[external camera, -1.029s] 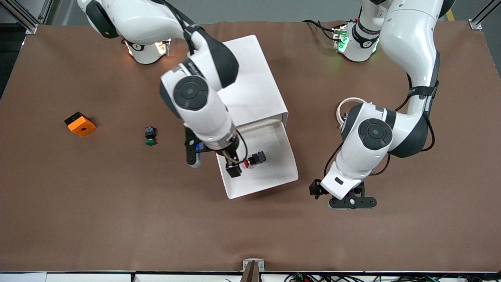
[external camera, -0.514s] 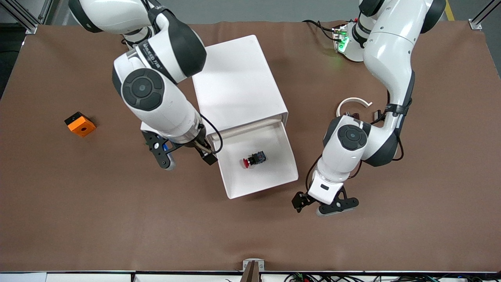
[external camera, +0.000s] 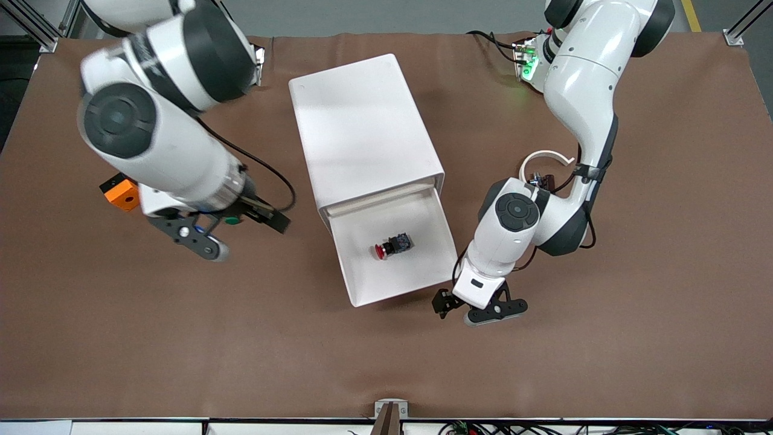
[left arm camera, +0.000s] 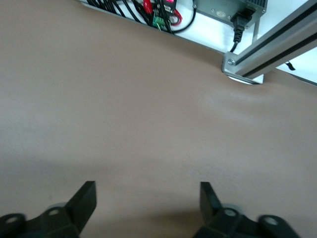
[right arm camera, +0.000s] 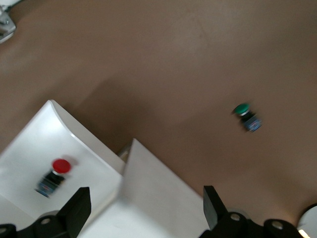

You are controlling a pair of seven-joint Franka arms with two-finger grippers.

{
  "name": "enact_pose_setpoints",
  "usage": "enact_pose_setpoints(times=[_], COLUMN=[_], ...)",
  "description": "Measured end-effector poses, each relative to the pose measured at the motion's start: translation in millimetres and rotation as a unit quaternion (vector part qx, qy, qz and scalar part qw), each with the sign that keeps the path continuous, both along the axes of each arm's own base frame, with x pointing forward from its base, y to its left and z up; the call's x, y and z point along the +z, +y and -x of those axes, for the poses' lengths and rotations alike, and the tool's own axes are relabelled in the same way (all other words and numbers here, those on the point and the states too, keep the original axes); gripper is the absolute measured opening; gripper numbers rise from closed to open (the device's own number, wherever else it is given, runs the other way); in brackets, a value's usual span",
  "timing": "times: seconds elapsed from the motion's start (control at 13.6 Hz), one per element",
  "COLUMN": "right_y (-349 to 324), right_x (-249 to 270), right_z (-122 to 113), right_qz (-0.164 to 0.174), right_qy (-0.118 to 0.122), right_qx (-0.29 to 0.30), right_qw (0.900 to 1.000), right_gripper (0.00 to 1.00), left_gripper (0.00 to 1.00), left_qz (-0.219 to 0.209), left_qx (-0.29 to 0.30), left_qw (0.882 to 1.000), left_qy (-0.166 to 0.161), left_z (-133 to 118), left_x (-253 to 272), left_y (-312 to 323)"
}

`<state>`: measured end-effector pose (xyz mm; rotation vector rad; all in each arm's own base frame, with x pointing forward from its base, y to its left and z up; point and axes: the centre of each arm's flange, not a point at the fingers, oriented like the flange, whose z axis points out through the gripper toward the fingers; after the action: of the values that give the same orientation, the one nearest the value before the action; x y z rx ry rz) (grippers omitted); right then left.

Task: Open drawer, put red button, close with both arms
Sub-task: 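Push the drawer shut with the left gripper while the right gripper retracts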

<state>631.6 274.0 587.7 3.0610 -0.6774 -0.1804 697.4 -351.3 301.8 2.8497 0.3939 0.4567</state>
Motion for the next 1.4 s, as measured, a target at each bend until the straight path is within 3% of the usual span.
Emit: enact_pose_setpoints(times=[0.29,0.59,0.73,0.96,1.1,1.32,1.4], right_y=[-65,-89,-95,-149,-171,-173,-174], right_x=[35,50,50,48,48,41,41], right_z=[2,7,6,-7,-10,5,7], right_qz=[-0.002,0.047,0.052,0.036,0.031,0.023,0.02], right_qy=[0.002,-0.004,-0.004,0.008,0.013,0.07,0.076], right_qx=[0.079,0.108,0.128,0.227,0.246,0.249,0.249], right_qw=[0.997,0.993,0.99,0.973,0.969,0.966,0.965], right_gripper=[1.0,1.0,1.0,1.0,1.0,1.0,1.0], left_gripper=[0.46,0.05,0.01,0.01,0.01,0.01,0.01], left_qz=[0.048,0.051,0.048,0.041,0.038,0.044,0.043], left_qx=[0.024,0.026,0.023,0.013,0.007,0.009,0.007], left_qw=[0.998,0.998,0.998,0.998,0.997,0.995,0.995], left_qy=[0.024,0.026,0.031,0.047,0.06,0.087,0.094], left_z=[4,4,7,18,25,32,34], left_x=[2,2,0,-6,-8,-9,-9], left_y=[-9,-10,-14,-27,-37,-44,-47])
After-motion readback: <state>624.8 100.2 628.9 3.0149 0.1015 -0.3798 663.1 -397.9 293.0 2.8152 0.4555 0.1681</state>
